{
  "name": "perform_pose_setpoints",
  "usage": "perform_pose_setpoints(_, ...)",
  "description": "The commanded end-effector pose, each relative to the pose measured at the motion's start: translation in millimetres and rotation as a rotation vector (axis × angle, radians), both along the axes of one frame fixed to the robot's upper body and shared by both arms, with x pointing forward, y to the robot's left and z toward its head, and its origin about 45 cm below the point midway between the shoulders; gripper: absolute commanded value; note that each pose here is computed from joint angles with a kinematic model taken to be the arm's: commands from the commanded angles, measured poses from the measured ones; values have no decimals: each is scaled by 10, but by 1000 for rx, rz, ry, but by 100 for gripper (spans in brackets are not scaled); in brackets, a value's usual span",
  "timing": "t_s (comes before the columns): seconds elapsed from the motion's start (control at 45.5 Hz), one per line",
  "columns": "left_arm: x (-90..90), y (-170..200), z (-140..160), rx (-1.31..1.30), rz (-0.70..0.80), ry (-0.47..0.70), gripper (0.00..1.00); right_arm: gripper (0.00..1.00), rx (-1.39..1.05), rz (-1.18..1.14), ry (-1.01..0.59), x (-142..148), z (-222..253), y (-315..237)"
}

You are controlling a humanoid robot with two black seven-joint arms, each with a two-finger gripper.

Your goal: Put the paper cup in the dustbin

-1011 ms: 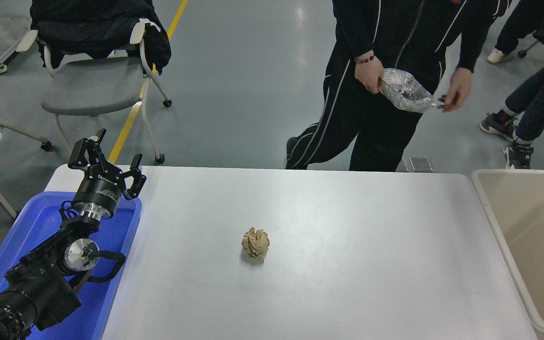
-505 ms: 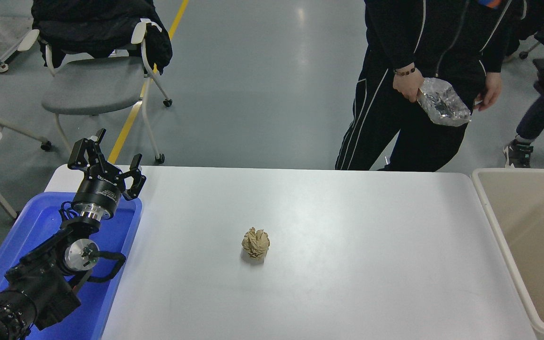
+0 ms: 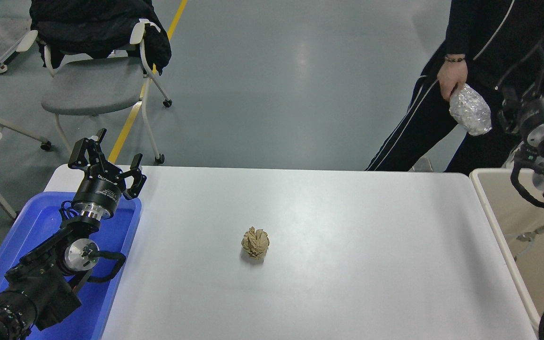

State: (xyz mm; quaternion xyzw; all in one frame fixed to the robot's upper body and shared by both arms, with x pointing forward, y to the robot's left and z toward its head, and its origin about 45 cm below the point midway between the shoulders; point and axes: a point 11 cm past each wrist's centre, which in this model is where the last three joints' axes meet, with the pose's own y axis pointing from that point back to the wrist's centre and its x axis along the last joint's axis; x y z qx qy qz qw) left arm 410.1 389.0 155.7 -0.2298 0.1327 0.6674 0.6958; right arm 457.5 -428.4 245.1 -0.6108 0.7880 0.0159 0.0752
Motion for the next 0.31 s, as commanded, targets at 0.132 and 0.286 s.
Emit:
perform_pose_setpoints(0.132,0,-2,-1,0,0,0,100,99,56,-8,55,-274,-620,184)
perform_pose_setpoints(0.286,0,-2,-1,0,0,0,100,99,55,-10,53,-274,-609,172)
